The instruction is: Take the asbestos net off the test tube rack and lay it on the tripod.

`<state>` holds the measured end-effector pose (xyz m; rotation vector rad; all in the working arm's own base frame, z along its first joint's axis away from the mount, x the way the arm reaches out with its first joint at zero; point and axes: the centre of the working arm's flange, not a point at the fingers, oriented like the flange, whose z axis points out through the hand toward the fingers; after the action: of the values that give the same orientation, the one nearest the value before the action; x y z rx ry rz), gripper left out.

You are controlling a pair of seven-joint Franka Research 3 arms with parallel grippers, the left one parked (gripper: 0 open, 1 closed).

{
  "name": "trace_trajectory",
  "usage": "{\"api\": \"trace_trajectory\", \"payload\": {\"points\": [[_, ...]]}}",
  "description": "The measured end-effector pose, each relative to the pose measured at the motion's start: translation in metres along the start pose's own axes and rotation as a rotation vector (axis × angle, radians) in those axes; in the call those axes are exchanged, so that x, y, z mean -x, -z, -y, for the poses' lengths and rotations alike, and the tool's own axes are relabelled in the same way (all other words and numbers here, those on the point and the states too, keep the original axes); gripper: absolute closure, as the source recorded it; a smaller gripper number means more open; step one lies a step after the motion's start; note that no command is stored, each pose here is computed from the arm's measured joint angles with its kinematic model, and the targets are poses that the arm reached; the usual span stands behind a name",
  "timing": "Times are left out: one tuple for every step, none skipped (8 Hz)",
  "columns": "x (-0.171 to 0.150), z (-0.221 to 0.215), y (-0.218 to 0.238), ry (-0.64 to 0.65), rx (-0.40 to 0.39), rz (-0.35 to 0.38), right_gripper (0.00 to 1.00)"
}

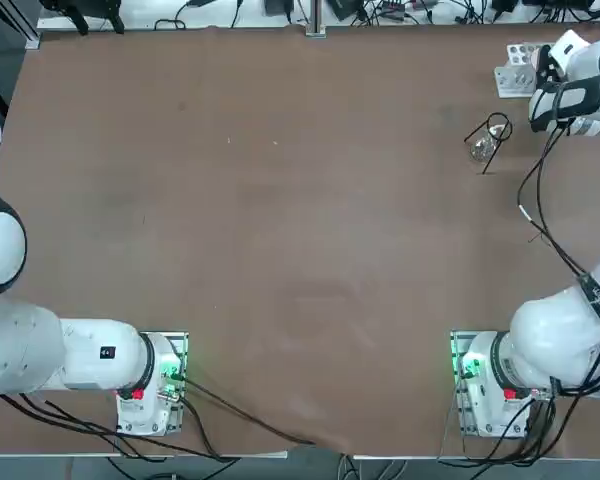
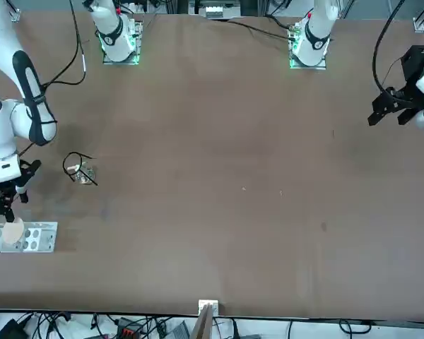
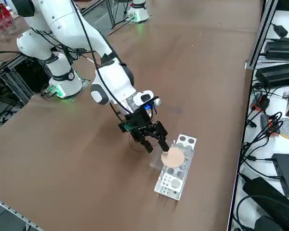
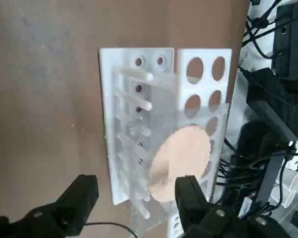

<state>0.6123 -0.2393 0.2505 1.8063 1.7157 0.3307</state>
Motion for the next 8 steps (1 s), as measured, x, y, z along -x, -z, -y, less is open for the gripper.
{"api": "trace_trajectory", "payload": {"points": [[0.0026, -0.0026, -0.0025, 0.002, 0.006, 0.004, 0.09], [0.003, -0.0031, -0.0048, 0.003, 0.007, 0.005, 0.14], [0.0026, -0.0025, -0.0063, 0.004, 0.006, 0.004, 0.19], [0.0024, -0.0021, -0.0068, 0.004, 0.005, 0.004, 0.29], [0.0024, -0.0021, -0.0068, 0.005, 0.006, 0.004, 0.38], [0.0022, -0.0023, -0.0067, 0.006, 0.007, 0.004, 0.48], [0.0016, -0.0025, -0.0067, 0.008, 0.007, 0.003, 0.55], [0.0015, -0.0029, -0.0065, 0.009, 0.009, 0.003, 0.75]]}}
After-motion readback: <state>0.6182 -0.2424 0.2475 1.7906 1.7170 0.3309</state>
